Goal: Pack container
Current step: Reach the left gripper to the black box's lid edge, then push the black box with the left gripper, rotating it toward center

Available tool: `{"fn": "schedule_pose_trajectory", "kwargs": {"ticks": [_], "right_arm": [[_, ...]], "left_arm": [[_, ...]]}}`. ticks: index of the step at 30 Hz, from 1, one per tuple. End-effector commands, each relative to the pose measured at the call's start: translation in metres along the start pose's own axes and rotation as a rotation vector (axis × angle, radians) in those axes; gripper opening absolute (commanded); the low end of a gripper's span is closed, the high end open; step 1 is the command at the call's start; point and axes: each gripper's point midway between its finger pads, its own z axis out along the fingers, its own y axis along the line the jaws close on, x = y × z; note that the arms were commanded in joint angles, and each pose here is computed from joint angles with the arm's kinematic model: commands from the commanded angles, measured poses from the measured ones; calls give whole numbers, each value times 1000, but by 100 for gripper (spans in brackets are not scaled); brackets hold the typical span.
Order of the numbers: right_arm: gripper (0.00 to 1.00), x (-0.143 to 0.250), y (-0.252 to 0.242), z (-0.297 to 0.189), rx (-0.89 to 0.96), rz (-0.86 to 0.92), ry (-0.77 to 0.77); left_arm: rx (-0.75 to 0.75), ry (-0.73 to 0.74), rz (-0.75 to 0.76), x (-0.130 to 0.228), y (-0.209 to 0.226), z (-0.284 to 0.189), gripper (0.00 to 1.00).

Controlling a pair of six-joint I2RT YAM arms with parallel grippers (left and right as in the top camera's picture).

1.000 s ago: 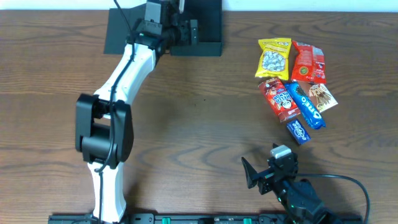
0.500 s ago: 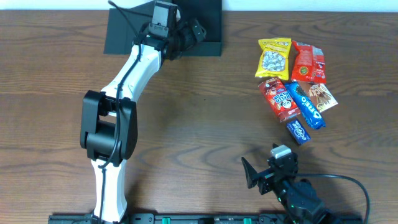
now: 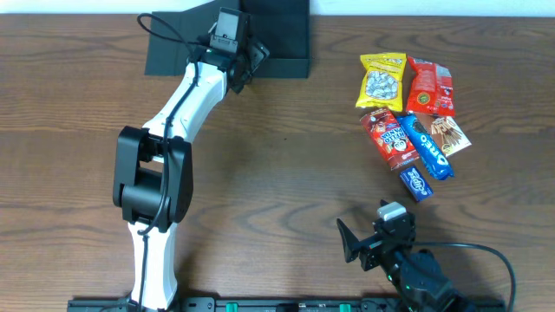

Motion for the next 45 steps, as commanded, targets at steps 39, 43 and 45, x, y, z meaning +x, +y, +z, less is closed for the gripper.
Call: {"fn": "schedule_pose_trajectory", "kwargs": {"ticks": [39, 43, 45], "right_arm": [[99, 3, 1, 1, -3, -14, 5], [100, 3, 1, 1, -3, -14, 5], [99, 3, 1, 1, -3, -14, 5]], "left_arm": [[1, 21, -135, -26, 10, 47, 58], [-64, 68, -95, -15, 25, 45, 49], [-107, 92, -49, -11, 32, 39, 49]]}}
